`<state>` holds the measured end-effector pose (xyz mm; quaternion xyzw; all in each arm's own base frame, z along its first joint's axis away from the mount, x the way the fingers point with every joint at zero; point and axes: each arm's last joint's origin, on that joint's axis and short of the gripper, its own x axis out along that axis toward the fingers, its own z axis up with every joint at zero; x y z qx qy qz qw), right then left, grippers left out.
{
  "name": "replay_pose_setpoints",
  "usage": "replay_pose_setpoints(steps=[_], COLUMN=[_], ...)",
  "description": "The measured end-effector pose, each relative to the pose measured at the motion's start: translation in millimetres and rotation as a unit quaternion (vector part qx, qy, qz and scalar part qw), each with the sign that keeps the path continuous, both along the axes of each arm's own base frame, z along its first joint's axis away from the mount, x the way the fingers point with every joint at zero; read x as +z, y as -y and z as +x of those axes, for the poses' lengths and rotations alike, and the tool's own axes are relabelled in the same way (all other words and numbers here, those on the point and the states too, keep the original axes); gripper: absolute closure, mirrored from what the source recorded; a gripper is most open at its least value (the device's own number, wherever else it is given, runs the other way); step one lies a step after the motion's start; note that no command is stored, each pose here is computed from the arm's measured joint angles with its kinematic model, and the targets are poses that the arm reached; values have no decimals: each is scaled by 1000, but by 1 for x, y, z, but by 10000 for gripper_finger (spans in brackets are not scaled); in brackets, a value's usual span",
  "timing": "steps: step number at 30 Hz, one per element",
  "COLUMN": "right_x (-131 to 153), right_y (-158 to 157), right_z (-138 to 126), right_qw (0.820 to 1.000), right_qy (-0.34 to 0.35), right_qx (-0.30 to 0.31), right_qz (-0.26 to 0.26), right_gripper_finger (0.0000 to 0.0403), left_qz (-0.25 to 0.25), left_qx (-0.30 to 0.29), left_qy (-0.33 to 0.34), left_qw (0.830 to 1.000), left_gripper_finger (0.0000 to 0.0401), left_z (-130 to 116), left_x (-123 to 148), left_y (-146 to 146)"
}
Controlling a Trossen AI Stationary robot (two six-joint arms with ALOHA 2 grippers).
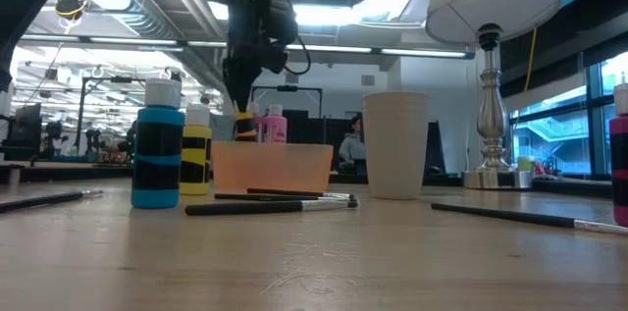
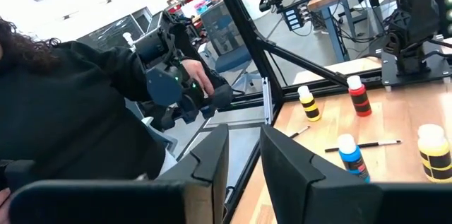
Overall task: Pick & Place Paint Supplies
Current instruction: Put the small yellow paint bottle into the orange bin
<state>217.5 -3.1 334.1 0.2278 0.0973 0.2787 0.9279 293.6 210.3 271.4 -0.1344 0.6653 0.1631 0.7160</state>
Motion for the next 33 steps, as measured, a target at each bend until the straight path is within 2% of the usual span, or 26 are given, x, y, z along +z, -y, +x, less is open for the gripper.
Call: replay_pose_setpoints(steps=[3,13,33], right_x=[0,1,2], right_y=[0,8,17], right_z=[0,-2,-4], right_qw=[1000,1000,999], right_qy=[1,1,-1], right_qx=[-1,15,30], right_qz=[-2,6,17], right_gripper_finger=[316,316,316], left_qz=[7,-16,-3], left_qx=[-10,-55,-83], left_qy=[-12,-49,-31], left_qw=[1000,997,996], left_gripper_finger=[283,283,283], left_z=[1,3,5], left_x=[-3,-18,-18], left_y=[-2,-3,-7])
